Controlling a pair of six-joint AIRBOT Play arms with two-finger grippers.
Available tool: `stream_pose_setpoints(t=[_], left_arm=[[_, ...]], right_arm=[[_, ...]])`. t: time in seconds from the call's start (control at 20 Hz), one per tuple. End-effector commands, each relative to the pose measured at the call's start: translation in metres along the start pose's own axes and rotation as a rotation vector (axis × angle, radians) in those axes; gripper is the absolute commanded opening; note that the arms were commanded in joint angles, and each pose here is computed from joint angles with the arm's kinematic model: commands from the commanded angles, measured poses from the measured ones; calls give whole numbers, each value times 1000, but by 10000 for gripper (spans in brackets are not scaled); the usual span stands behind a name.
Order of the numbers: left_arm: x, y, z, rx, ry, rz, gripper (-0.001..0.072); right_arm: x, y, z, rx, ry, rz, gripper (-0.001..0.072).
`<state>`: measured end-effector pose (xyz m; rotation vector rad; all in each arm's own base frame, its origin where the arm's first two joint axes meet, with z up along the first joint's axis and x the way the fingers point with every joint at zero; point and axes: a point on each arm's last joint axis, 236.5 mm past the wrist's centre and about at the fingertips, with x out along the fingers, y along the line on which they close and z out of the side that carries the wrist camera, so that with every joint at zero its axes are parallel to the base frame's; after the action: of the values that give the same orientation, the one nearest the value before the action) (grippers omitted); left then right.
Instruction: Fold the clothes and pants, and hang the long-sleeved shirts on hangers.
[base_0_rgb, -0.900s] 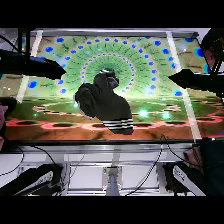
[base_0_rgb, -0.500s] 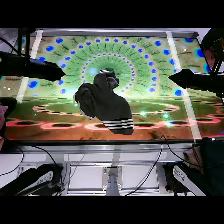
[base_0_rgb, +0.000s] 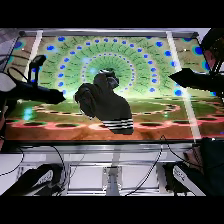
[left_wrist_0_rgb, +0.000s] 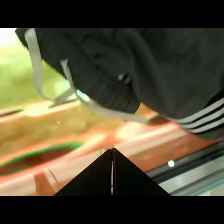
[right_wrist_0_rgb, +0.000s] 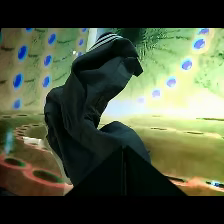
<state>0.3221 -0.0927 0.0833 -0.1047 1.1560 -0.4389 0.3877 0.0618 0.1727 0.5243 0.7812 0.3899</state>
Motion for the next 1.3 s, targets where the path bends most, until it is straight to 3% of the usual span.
stream_pose_setpoints(t=[0.0,0.1,0.25,0.4,0.5,0.55,0.6,0.65,0.7,0.85,1.25], left_arm=[[30,4,-43,-103,52,-41,23],[47,-15,-63,-163,83,-152,22],[69,-43,-87,-238,113,-305,23],[87,-43,-104,-320,119,-325,24],[95,-37,-83,-392,13,-322,27],[97,-33,-70,-431,-46,-322,86],[99,-29,-62,-455,-75,-315,290],[103,-24,-60,-497,-77,-304,522],[109,-21,-63,-554,-55,-302,535],[131,-15,-77,-626,27,-297,534],[179,-19,-66,-918,69,-453,530]], right_arm=[[1,-2,-2,2,7,-5,1],[7,1,-19,40,70,43,-1],[22,34,-59,83,208,299,-2],[27,57,-75,187,291,522,2],[42,39,-69,219,267,473,7],[51,27,-64,222,234,419,36],[57,15,-58,237,205,368,192],[61,8,-54,273,188,333,456],[63,3,-51,313,179,309,654],[64,1,-50,316,173,303,657],[64,3,-50,317,175,307,657]])
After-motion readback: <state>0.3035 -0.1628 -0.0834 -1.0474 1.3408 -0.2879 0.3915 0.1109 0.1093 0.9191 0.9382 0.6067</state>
